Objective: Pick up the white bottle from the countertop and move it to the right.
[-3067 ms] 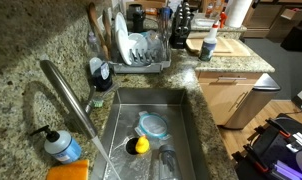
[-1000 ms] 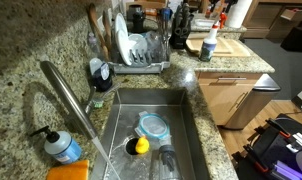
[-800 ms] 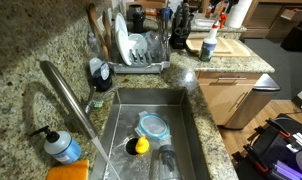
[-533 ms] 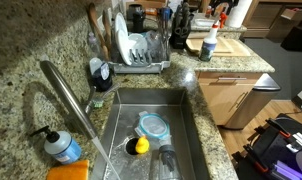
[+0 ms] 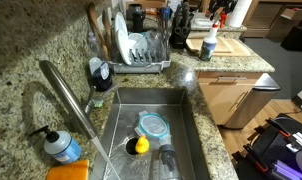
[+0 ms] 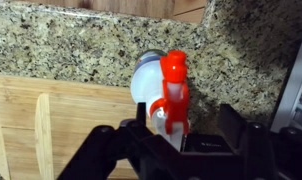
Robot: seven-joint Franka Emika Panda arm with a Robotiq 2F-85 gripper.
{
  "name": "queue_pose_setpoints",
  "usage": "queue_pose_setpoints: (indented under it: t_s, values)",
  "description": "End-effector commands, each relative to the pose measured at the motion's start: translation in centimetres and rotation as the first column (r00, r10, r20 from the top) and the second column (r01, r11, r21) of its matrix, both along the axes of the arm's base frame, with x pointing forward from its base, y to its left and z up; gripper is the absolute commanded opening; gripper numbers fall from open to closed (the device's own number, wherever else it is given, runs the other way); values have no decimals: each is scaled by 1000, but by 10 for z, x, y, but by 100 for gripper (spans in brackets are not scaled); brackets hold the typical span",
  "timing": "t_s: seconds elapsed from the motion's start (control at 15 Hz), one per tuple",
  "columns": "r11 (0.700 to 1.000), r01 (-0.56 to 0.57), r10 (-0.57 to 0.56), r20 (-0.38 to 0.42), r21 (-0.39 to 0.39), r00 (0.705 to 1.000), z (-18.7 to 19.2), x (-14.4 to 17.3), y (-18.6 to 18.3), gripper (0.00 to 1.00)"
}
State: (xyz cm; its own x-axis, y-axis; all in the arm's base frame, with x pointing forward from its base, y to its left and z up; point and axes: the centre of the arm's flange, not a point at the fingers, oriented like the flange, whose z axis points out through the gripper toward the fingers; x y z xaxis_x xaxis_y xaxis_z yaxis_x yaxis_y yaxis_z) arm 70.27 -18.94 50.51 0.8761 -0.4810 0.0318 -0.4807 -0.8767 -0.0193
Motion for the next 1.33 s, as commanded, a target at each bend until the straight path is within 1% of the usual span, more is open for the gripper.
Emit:
queue_pose_setpoints:
  t_s: [0.0,0.07,0.13,0.2,0.27,0.4,0.53,0.6,0.67,0.73,0.8,0.87,0.93,1.07,1.13,1.27]
  values:
    - [1000,-1,1,64,7,998,7,-4,-4,45]
    - [1000,-7,7,79,-8,997,9,-3,-5,39]
    - [1000,-6,7,94,-17,996,12,-3,-6,31]
    - [1000,-4,6,106,-18,994,14,-2,-7,26]
    - [1000,-2,4,116,-18,993,17,-1,-10,17]
    - [1000,9,-8,112,-11,994,18,-1,-13,3]
    - [999,38,-38,84,-3,996,15,-2,-18,0]
    - [999,51,-51,60,-2,997,14,-2,-22,1]
    - [998,64,-64,56,-8,996,14,-4,-25,34]
    - [996,92,-91,38,-15,995,16,-4,-28,37]
    - [995,98,-97,26,-15,995,17,-6,-31,43]
    - [994,105,-105,3,18,994,20,-8,-34,49]
    - [993,112,-111,-23,32,994,22,-10,-35,58]
    - [991,128,-125,-59,50,990,25,-15,-37,73]
    - [990,133,-129,-73,56,989,26,-18,-39,78]
    - [987,135,-127,-95,83,987,28,-22,-38,93]
